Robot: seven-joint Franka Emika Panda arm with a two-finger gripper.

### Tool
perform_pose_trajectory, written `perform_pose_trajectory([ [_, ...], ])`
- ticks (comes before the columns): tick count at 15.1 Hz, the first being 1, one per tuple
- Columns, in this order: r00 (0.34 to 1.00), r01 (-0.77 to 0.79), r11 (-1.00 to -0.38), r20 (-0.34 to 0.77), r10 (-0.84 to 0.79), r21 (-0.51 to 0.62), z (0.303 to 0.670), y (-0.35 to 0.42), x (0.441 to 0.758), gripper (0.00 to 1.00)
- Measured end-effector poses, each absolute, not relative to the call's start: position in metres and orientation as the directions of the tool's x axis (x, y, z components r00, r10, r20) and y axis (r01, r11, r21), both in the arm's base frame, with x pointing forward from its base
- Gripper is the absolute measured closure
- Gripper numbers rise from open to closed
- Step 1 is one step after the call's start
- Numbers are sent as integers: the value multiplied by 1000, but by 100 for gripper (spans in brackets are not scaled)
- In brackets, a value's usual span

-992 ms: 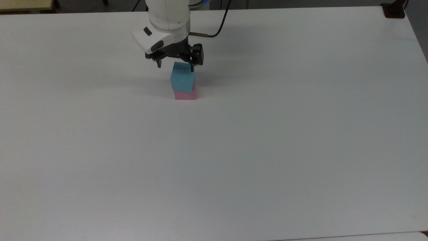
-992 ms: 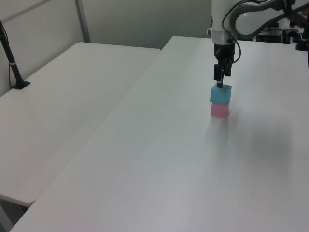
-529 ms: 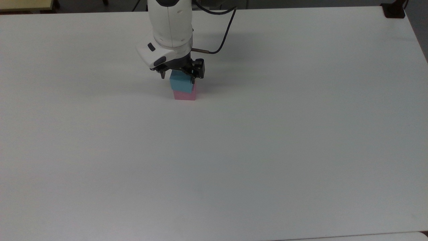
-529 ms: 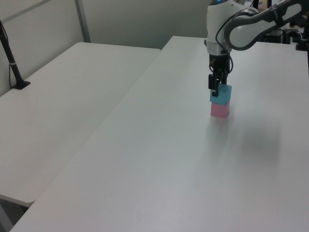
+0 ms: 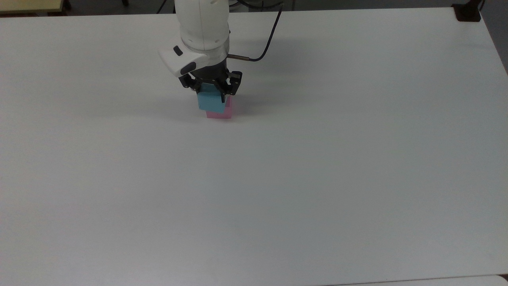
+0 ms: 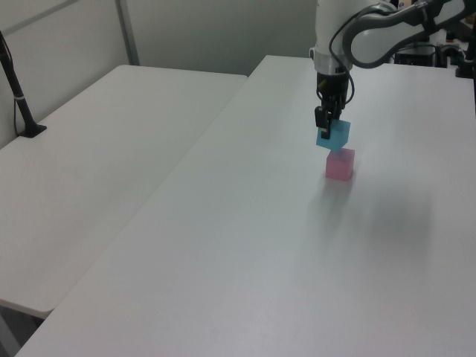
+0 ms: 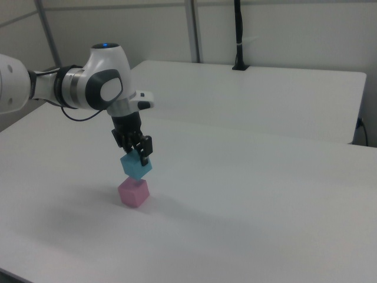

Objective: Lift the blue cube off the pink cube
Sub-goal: 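Carry the light-blue cube beside the pink cube and lower it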

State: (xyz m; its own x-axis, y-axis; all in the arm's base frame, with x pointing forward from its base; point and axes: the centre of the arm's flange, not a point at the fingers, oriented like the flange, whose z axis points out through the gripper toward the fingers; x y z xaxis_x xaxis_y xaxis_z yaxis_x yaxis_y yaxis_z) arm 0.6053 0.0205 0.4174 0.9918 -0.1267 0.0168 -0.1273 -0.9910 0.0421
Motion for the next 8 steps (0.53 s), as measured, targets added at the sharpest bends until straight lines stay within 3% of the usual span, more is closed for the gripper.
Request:
perform_pose_trajectory([
  [5, 998, -5, -999, 56, -2, 52, 435, -43, 626, 44],
  [8, 999, 20, -998, 34, 22, 58, 412, -90, 644, 44],
])
